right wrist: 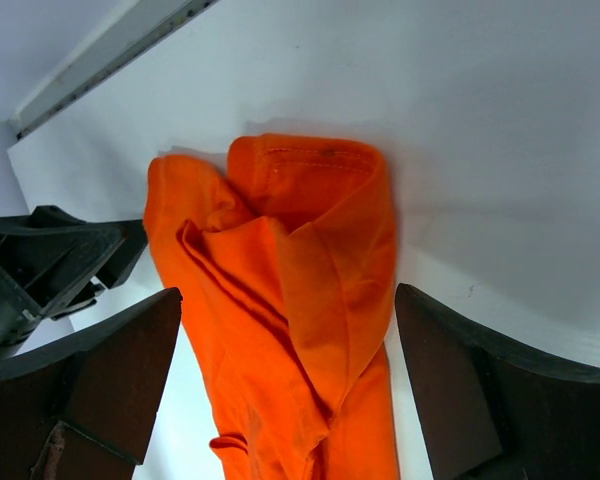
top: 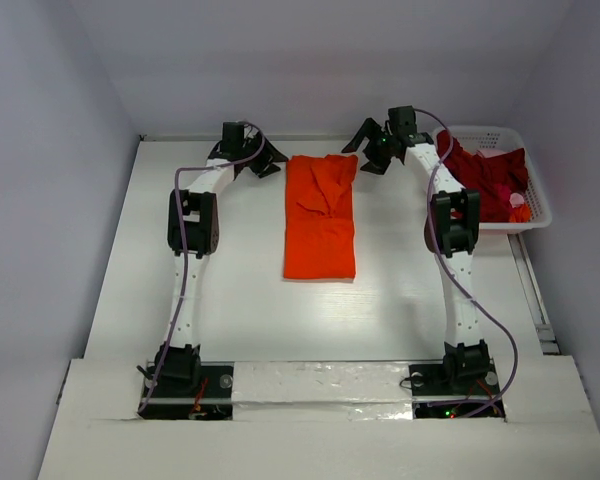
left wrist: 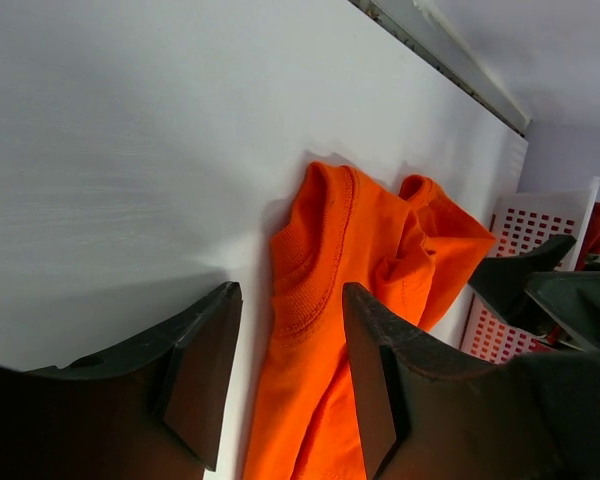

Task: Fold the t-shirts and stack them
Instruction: Fold the tshirt

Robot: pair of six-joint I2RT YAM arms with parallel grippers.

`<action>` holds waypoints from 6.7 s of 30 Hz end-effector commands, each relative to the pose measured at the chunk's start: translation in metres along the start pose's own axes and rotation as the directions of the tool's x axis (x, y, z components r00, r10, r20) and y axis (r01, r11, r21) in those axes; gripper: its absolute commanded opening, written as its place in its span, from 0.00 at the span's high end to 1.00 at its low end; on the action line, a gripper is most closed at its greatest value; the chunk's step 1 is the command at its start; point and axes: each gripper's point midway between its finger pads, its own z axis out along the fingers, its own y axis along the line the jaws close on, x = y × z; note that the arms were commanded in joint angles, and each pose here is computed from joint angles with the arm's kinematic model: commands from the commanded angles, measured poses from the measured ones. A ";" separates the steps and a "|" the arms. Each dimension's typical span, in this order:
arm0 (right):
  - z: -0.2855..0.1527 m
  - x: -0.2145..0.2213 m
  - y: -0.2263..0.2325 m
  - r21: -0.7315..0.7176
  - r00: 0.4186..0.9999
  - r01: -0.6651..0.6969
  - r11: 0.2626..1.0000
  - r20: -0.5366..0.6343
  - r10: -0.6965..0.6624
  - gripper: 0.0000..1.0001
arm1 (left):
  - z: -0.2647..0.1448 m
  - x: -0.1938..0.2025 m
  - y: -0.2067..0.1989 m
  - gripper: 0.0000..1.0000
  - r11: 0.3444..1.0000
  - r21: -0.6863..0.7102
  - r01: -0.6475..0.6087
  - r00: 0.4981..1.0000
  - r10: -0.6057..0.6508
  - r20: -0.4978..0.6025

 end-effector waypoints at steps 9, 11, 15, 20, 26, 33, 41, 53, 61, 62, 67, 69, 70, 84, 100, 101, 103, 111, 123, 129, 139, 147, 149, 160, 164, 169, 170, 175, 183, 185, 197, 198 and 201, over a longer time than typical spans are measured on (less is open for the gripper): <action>0.007 -0.011 0.000 -0.013 0.999 -0.018 1.000 0.045 0.019 0.09 | 0.013 0.006 -0.003 0.56 0.999 0.043 0.007 1.000 -0.007 -0.010; 0.008 -0.010 -0.001 -0.016 0.999 -0.022 1.000 0.041 0.023 0.09 | 0.013 0.006 -0.004 0.56 0.999 0.048 0.006 1.000 -0.006 -0.010; 0.011 -0.009 -0.003 -0.015 0.999 -0.030 0.999 0.042 0.030 0.09 | 0.015 0.010 0.000 0.56 0.999 0.048 0.022 1.000 -0.021 -0.020; 0.012 -0.010 -0.003 -0.009 0.997 -0.061 0.998 0.047 0.061 0.12 | 0.019 0.016 0.001 0.56 0.999 0.044 0.024 0.999 -0.022 -0.029; 0.014 -0.010 -0.006 0.007 0.992 -0.112 0.994 0.051 0.112 0.13 | 0.020 0.019 0.005 0.56 0.999 0.036 0.025 0.999 -0.024 -0.035; 0.012 -0.016 -0.012 0.055 0.980 -0.181 0.982 0.095 0.176 0.14 | 0.014 0.020 0.004 0.56 0.999 0.026 0.030 0.999 -0.029 -0.035; 0.013 -0.018 -0.013 0.060 0.977 -0.195 0.979 0.101 0.188 0.22 | 0.017 0.020 0.004 0.56 0.999 0.040 0.033 0.999 -0.031 -0.032; 0.012 -0.017 -0.012 0.059 0.977 -0.193 0.979 0.098 0.187 0.47 | 0.014 0.017 -0.003 0.56 0.998 0.050 0.027 0.999 -0.025 -0.028; 0.015 -0.009 -0.008 0.052 0.980 -0.191 0.980 0.072 0.187 0.42 | 0.011 0.014 -0.010 0.56 0.998 0.062 0.021 1.000 -0.020 -0.025; 0.015 -0.009 -0.008 0.052 0.979 -0.192 0.980 0.074 0.188 0.41 | 0.011 0.014 -0.010 0.56 0.998 0.061 0.020 1.000 -0.019 -0.025; 0.018 -0.004 -0.006 0.060 0.977 -0.206 0.977 0.064 0.202 0.43 | 0.009 0.016 -0.010 0.56 0.998 0.057 0.020 0.999 -0.019 -0.028; 0.018 -0.004 -0.005 0.055 0.976 -0.213 0.976 0.058 0.210 0.46 | 0.009 0.016 -0.009 0.56 0.998 0.056 0.022 0.999 -0.020 -0.027; 0.019 -0.003 -0.005 0.052 0.975 -0.217 0.975 0.054 0.214 0.49 | 0.009 0.016 -0.010 0.56 0.998 0.057 0.024 0.999 -0.023 -0.027; 0.020 -0.003 -0.004 0.048 0.976 -0.213 0.976 0.052 0.211 0.77 | 0.007 0.014 -0.016 0.56 0.997 0.069 0.026 0.999 -0.024 -0.026; 0.021 -0.003 -0.005 0.050 0.976 -0.216 0.975 0.050 0.213 1.00 | 0.007 0.015 -0.021 0.64 0.995 0.095 0.038 0.999 -0.035 -0.036; 0.021 -0.002 -0.005 0.051 0.976 -0.216 0.975 0.050 0.214 1.00 | 0.008 0.014 -0.022 0.64 0.994 0.101 0.042 0.999 -0.039 -0.034; 0.020 -0.002 -0.004 0.049 0.976 -0.216 0.975 0.049 0.213 1.00 | 0.008 0.015 -0.021 0.64 0.993 0.104 0.046 0.998 -0.043 -0.034; 0.021 -0.002 -0.005 0.048 0.976 -0.215 0.976 0.046 0.212 1.00 | 0.017 0.019 -0.015 0.67 0.989 0.122 0.082 0.996 -0.075 -0.055; 0.021 -0.002 -0.005 0.048 0.977 -0.212 0.976 0.044 0.210 1.00 | 0.016 0.023 -0.006 1.00 0.994 0.085 0.071 0.996 -0.066 -0.060; 0.018 -0.001 -0.003 0.036 0.982 -0.183 0.982 0.045 0.182 1.00 | 0.009 0.027 -0.006 1.00 0.996 0.071 0.060 0.997 -0.056 -0.059; 0.010 0.007 0.000 0.038 0.993 -0.114 0.993 0.036 0.113 1.00 | -0.008 0.024 -0.024 1.00 0.996 0.091 0.027 0.999 -0.023 -0.040; 0.001 0.015 0.002 0.050 0.997 -0.067 0.997 0.035 0.066 1.00 | -0.019 0.026 -0.026 1.00 0.997 0.080 0.007 0.999 -0.005 -0.034; 0.000 0.015 0.003 0.043 0.998 -0.062 0.997 0.036 0.060 1.00 | -0.020 0.028 -0.025 1.00 0.997 0.077 0.011 0.999 -0.008 -0.038; -0.007 0.029 0.011 0.018 1.000 -0.014 1.000 0.028 0.014 1.00 | -0.032 0.039 -0.031 1.00 0.997 0.077 -0.013 0.999 0.016 -0.039; -0.010 0.040 0.012 0.014 1.000 -0.012 1.000 0.019 0.011 1.00 | -0.036 0.055 -0.013 1.00 0.999 0.047 0.003 0.998 0.000 -0.057; -0.016 0.058 0.014 0.007 1.000 -0.003 1.000 0.007 0.003 1.00 | -0.049 0.075 -0.006 1.00 0.999 0.037 0.000 0.998 0.003 -0.064; -0.018 0.058 0.013 0.007 1.000 -0.002 1.000 0.010 0.002 1.00 | -0.051 0.083 0.004 1.00 1.000 0.021 0.007 0.997 -0.005 -0.075; -0.027 0.076 0.010 0.011 1.000 -0.004 1.000 -0.006 0.004 1.00 | -0.068 0.098 0.011 1.00 1.000 0.006 0.002 0.997 -0.001 -0.076; -0.044 0.112 0.003 0.012 1.000 -0.010 1.000 -0.029 0.010 1.00 | -0.090 0.126 0.016 1.00 1.000 -0.020 -0.019 0.996 0.017 -0.093; -0.048 0.116 0.002 0.012 1.000 -0.011 1.000 -0.027 0.011 1.00 | -0.094 0.130 0.019 1.00 0.999 -0.032 -0.019 0.995 0.016 -0.095; -0.090 0.158 -0.008 0.026 0.999 -0.005 1.000 -0.040 0.006 1.00 | -0.131 0.162 0.026 1.00 0.990 -0.125 -0.069 0.990 0.052 -0.134; -0.092 0.160 -0.009 0.027 0.999 -0.007 1.000 -0.041 0.008 1.00 | -0.135 0.163 0.025 1.00 0.989 -0.128 -0.072 0.990 0.055 -0.131; -0.099 0.173 -0.007 0.020 0.999 0.001 1.000 -0.053 0.000 1.00 | -0.144 0.170 0.031 1.00 0.985 -0.152 -0.077 0.988 0.055 -0.141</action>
